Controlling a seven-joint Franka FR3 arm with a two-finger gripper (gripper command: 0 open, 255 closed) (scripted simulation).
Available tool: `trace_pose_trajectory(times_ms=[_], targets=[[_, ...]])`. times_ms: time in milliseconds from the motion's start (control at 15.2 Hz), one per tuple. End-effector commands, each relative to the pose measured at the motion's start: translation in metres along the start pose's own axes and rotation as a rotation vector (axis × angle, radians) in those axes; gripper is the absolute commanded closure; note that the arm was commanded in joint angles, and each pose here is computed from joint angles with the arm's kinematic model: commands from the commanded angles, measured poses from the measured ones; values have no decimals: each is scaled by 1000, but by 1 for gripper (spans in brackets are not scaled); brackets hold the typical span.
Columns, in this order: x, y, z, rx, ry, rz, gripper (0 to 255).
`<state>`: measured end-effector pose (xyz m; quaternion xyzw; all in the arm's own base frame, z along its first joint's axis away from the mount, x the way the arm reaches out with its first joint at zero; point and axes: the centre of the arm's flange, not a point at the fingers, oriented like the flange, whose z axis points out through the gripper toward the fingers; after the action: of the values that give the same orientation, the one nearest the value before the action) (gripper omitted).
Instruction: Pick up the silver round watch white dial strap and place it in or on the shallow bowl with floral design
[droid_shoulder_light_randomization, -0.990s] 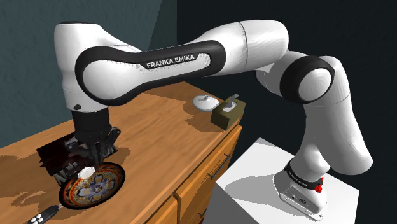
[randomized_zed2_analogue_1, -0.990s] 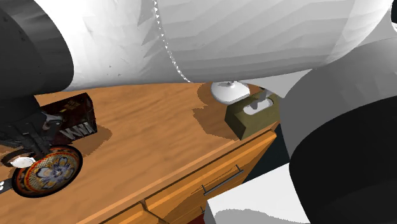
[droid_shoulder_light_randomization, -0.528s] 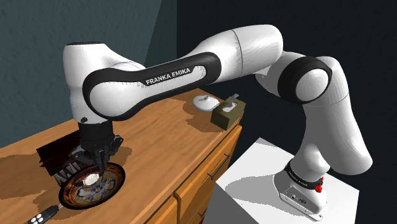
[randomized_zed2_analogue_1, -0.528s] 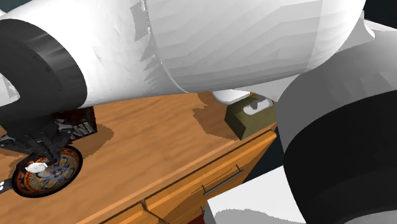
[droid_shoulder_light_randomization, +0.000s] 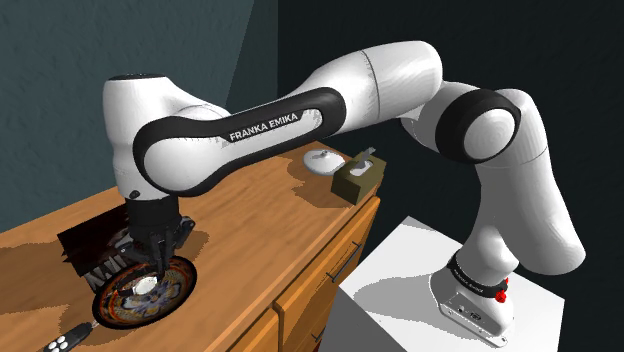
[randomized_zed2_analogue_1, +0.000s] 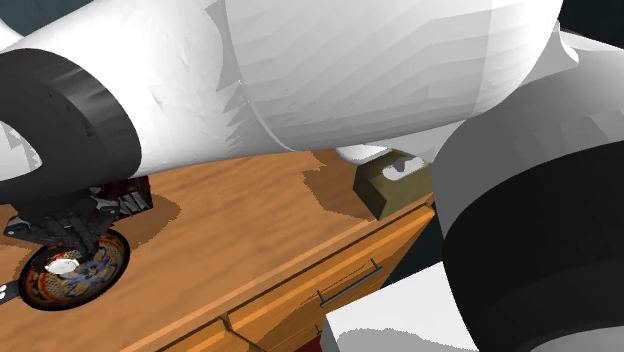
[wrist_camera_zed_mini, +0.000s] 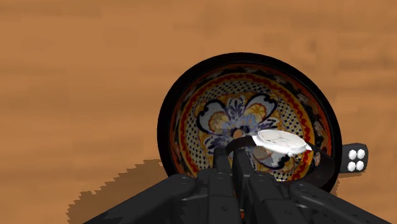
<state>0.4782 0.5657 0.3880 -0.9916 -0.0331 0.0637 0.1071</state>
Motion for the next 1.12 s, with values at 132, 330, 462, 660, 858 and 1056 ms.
trace_pose_trajectory(times_ms=[132, 330, 462, 660, 858, 1056], targets=[[0, 0, 0, 0, 0, 0, 0], [0, 0, 0, 0, 0, 0, 0], [0, 0, -13, 0, 0, 0, 0], [0, 0, -50, 0, 0, 0, 0], [0, 0, -50, 0, 0, 0, 0], [0, 0, -50, 0, 0, 0, 0]])
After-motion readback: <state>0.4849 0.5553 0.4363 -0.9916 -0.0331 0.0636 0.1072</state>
